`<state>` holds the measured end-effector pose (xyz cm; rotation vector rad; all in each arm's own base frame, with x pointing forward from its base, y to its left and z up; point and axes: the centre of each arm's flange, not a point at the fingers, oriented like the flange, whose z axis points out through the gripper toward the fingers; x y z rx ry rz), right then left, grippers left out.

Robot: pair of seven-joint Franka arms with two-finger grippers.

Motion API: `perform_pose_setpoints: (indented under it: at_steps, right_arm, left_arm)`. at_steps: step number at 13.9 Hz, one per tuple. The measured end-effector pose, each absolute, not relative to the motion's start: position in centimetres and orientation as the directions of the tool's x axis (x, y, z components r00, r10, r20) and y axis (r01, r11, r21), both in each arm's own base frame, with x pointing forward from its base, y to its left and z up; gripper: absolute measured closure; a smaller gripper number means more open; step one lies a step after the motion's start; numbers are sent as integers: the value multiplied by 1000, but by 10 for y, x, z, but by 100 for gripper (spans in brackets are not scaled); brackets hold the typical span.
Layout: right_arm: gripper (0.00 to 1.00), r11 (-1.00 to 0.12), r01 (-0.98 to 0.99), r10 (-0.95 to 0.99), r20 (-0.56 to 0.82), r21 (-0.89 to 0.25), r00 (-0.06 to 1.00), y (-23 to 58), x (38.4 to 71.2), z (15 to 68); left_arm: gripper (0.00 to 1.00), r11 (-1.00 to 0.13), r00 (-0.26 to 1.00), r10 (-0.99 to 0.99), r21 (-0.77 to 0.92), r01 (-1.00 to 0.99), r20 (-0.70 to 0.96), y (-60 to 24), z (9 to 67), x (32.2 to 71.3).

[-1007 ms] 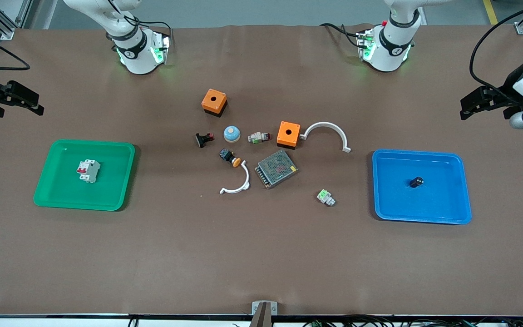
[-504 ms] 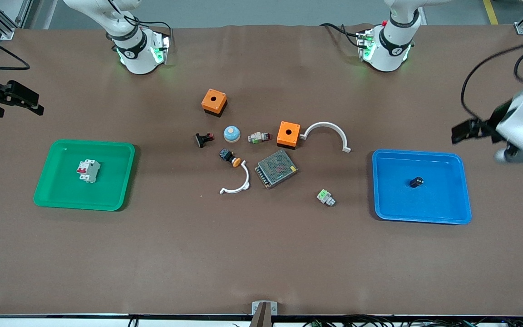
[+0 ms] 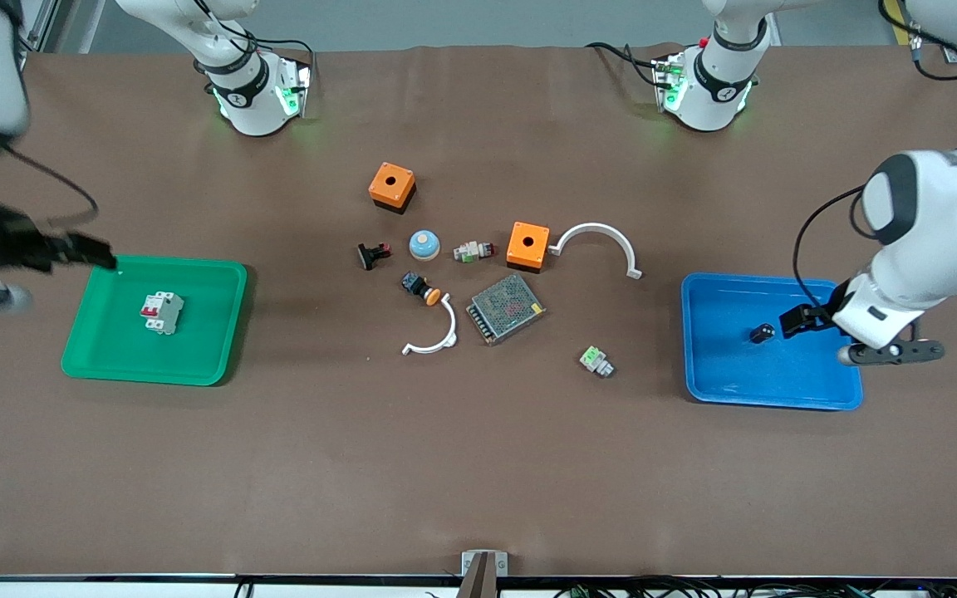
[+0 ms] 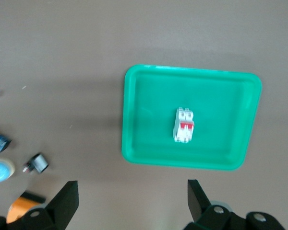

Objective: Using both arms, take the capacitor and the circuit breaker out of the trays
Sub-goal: 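Grasp the breaker with the right gripper while the left gripper grasps the capacitor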

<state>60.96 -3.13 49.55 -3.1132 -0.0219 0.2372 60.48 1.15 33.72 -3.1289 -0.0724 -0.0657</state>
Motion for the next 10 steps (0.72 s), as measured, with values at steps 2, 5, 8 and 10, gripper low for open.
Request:
perform_pose_setpoints:
  at_steps: [2,5,8,10]
  right_arm:
    - [0,-1000,-2,-1,-145,-11,989,-41,630,452]
    - [0,-997,-73,-72,-123,-7,990,-85,623,402]
    - [0,-993,-121,-120,-114,-5,986,-110,592,333]
    - [0,-992,-128,-127,-89,-2,988,-110,570,290]
  left_arm:
    - [0,-998,998,55,-5,55,5,22,294,598]
    - [1,-999,1000,10,-35,9,-27,26,246,597]
    - [7,-1000,998,2,-27,0,-65,24,212,594]
    - [15,-1000,996,0,-22,-1,-88,23,198,591]
